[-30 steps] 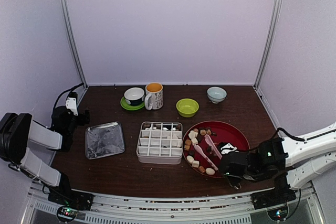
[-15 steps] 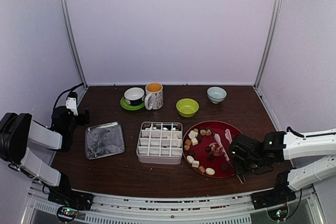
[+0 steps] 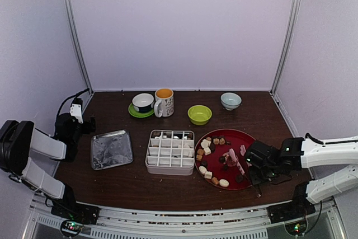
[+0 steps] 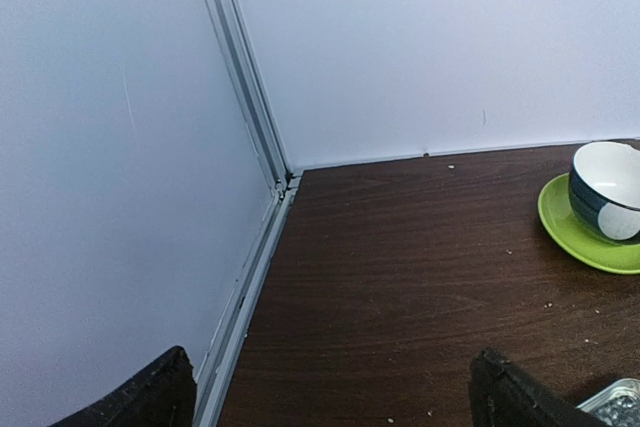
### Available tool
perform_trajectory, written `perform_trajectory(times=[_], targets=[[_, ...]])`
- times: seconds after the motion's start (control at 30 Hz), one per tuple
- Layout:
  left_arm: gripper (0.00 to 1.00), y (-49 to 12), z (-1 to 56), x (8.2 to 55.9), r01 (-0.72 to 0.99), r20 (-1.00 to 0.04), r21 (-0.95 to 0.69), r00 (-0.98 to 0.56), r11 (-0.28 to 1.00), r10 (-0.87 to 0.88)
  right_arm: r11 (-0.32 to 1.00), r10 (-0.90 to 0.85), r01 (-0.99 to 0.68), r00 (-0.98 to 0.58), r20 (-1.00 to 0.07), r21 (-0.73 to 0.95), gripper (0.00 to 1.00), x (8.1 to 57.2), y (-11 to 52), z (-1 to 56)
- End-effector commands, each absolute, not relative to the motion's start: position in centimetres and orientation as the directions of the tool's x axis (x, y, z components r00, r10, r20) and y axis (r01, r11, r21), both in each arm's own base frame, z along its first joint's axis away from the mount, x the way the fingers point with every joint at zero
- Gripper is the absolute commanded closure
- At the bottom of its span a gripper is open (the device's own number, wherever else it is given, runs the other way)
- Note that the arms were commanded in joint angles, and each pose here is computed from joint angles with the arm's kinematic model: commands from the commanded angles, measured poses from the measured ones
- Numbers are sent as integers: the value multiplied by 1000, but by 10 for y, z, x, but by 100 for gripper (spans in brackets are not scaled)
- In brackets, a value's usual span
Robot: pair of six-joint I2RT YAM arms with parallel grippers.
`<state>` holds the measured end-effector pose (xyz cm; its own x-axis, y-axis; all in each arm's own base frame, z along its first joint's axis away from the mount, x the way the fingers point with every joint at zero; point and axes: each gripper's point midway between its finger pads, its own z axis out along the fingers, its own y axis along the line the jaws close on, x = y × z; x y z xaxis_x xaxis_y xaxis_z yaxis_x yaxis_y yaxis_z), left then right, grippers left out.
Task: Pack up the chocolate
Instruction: Place the clamp on the plate.
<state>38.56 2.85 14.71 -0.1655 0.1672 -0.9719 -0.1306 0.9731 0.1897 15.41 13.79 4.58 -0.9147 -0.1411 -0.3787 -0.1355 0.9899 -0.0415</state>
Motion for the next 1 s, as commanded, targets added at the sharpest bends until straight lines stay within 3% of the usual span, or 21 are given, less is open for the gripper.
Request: perform_trajectory(times=[0.0,0.17,0.37,0.43,0.53,0.57,0.97], targets=[[2,30,166,389,-142,-979,189,-99,972,176,991,-136,-121,-881,-454,-61,73,169,137,77],[2,30,165,389,-142,-979,189,-100,972,176,988,-137,-152,-856,-499,-9,64,176,149,94],[2,30,165,389,-143,-979,190,-101,971,177,984,-135,-177,-851,-507,34,43,176,158,100],[2,30,165,389,-142,-979,190,-101,971,177,981,-141,-190,-852,-504,48,31,175,162,100],[2,30,165,389,-142,-979,190,-100,971,177,981,-147,-193,-850,-506,39,3,176,162,101],[2,30,166,389,-142,-979,190,-100,971,177,982,-146,-186,-852,-503,29,0,177,160,101],[2,30,166,389,-142,-979,190,-99,971,177,970,-197,-241,-876,-440,45,0,165,172,86]])
